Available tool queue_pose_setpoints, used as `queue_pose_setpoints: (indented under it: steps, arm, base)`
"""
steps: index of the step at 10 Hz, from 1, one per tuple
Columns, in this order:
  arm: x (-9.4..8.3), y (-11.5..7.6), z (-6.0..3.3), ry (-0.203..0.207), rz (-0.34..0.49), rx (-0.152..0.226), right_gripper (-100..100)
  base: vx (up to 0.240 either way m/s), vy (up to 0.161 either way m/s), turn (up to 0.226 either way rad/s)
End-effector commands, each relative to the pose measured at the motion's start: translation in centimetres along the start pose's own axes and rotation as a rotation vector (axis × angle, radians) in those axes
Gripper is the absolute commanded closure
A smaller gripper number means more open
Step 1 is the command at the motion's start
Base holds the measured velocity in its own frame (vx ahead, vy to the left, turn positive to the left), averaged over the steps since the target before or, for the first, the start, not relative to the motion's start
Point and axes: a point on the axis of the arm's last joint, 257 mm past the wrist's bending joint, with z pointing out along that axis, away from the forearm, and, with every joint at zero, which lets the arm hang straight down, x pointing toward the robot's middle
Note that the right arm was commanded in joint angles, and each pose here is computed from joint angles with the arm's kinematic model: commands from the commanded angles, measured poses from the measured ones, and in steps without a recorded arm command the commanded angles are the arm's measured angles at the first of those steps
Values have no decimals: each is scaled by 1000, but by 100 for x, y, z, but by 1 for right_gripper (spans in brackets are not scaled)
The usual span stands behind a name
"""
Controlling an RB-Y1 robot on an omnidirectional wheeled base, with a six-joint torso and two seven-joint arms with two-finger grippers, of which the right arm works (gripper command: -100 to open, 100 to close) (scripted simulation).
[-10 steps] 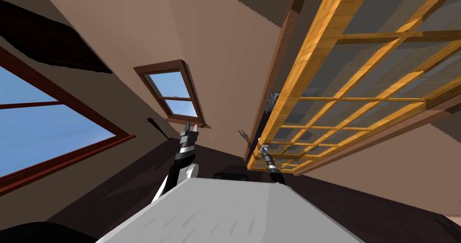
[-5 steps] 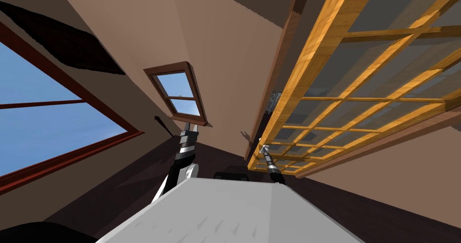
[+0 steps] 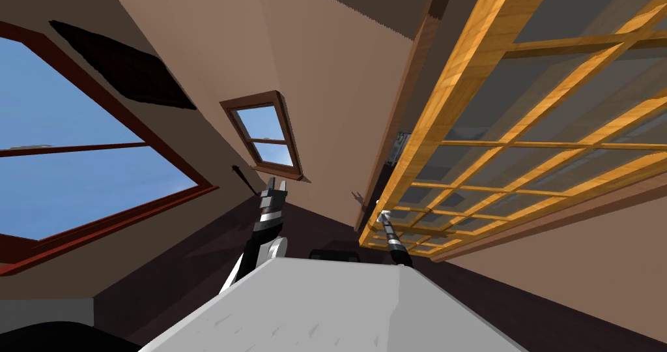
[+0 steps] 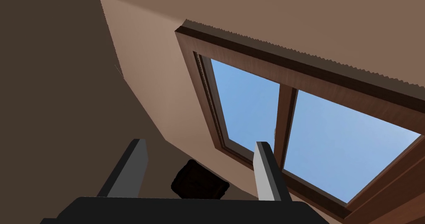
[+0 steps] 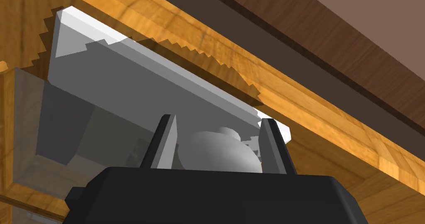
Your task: Pull the door open
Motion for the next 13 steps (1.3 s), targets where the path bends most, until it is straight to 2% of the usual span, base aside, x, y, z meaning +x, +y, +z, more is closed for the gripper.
queue_pose_setpoints:
  steps: [1, 4, 5, 9, 12, 13]
  arm:
    - [1, 9, 3, -4, 45, -2, 100]
    - [-38, -4, 7, -19, 140, 3, 100]
    - [-38, -4, 7, -19, 143, 3, 100]
    - [-95, -23, 11, -42, 282, 7, 100]
    - [-114, -30, 13, -51, 338, 7, 100]
    - [-133, -36, 14, -59, 388, 7, 100]
  base:
    - [-44, -22, 48]
    - [-36, -17, 66]
    - [-27, -12, 44]
    - [-41, -20, 84]
    - [-33, -15, 60]
    - [-37, -15, 78]
